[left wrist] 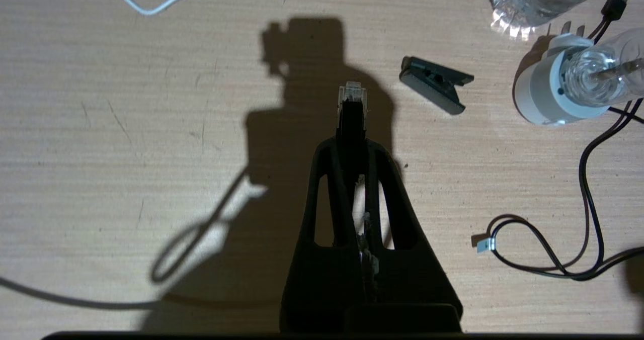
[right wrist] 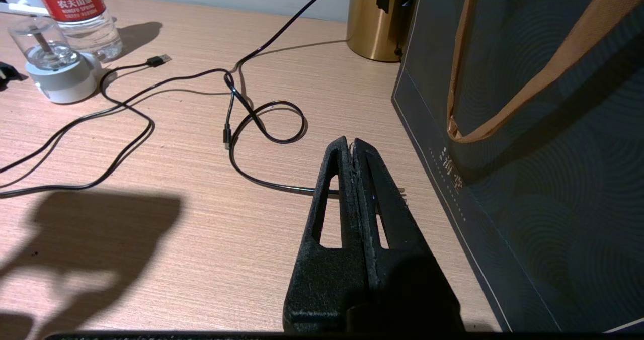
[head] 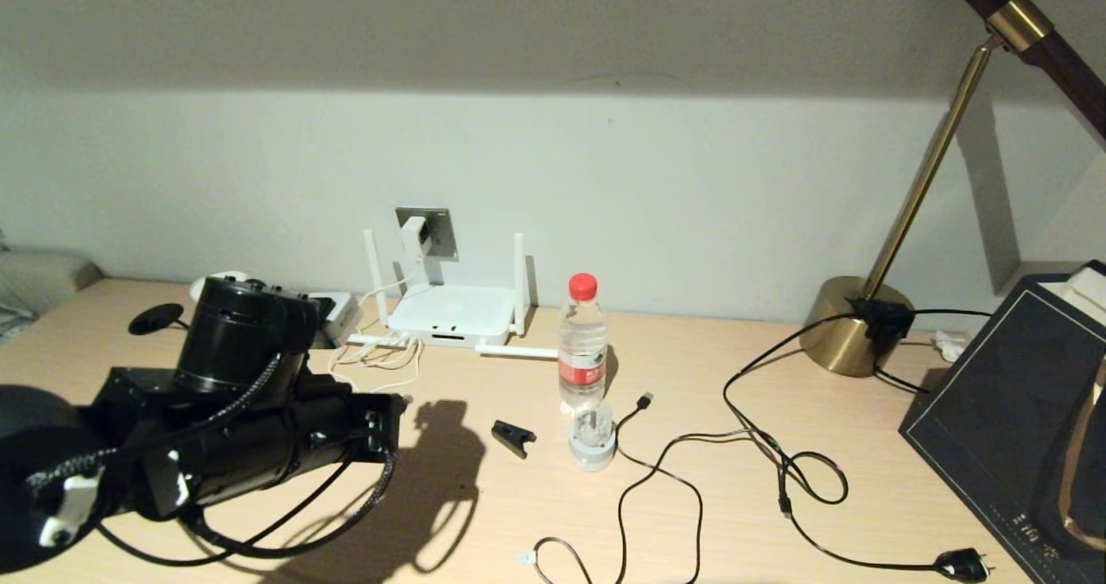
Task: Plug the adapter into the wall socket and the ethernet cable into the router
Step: Hand it to the other hand
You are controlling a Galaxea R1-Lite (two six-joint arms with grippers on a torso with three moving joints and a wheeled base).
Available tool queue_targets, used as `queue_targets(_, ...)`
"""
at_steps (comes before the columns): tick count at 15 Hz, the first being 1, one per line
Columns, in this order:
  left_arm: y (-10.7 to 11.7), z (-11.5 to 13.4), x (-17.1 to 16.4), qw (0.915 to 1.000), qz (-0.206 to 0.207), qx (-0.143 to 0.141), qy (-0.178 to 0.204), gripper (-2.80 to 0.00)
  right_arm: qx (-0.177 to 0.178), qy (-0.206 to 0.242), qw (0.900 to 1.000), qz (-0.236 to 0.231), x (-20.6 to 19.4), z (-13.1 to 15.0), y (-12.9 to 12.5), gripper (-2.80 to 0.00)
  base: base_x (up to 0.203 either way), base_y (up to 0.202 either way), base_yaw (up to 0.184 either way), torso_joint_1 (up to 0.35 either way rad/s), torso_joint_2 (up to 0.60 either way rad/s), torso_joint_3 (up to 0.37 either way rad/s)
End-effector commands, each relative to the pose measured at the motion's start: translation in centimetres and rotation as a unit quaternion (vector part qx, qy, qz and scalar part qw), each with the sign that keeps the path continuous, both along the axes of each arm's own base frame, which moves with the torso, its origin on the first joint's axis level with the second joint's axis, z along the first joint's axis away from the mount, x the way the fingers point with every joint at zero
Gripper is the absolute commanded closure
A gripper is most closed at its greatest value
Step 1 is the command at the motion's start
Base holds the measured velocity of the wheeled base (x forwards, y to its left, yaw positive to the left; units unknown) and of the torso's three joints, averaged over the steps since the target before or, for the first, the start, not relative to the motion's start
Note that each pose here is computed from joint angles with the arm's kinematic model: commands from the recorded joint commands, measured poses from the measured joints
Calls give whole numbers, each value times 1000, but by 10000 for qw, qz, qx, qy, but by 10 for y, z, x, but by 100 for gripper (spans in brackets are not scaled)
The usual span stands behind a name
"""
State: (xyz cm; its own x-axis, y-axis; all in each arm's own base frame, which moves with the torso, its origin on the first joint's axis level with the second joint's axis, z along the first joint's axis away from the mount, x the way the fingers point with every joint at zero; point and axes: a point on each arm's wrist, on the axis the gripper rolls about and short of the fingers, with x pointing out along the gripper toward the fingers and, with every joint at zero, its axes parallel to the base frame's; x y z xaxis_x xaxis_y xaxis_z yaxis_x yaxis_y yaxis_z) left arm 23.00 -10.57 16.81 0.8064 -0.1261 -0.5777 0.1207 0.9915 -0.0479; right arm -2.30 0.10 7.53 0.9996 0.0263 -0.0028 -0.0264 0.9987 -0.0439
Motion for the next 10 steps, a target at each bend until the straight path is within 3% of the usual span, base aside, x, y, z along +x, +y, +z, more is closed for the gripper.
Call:
queue_targets(1,-3,-6,11,10000,4,12,-85,0,-2,9,10000,2,0,0,0,0,0,0,0,0,0,0)
queue_targets(3,4,-15,28,9997,79,184,-157,0,-2,9,10000,0,0,0,0,0,0,0,0,0,0,0)
queue_targets(7,9,-29,66,9975,140,123,-677,0,-2,9,10000,-1,0,0,0,0,0,0,0,0,0,0)
queue_targets(10,9,-43,86,9957,93,295,-876,0,-2,9,10000,5,0,0,0,0,0,0,0,0,0,0)
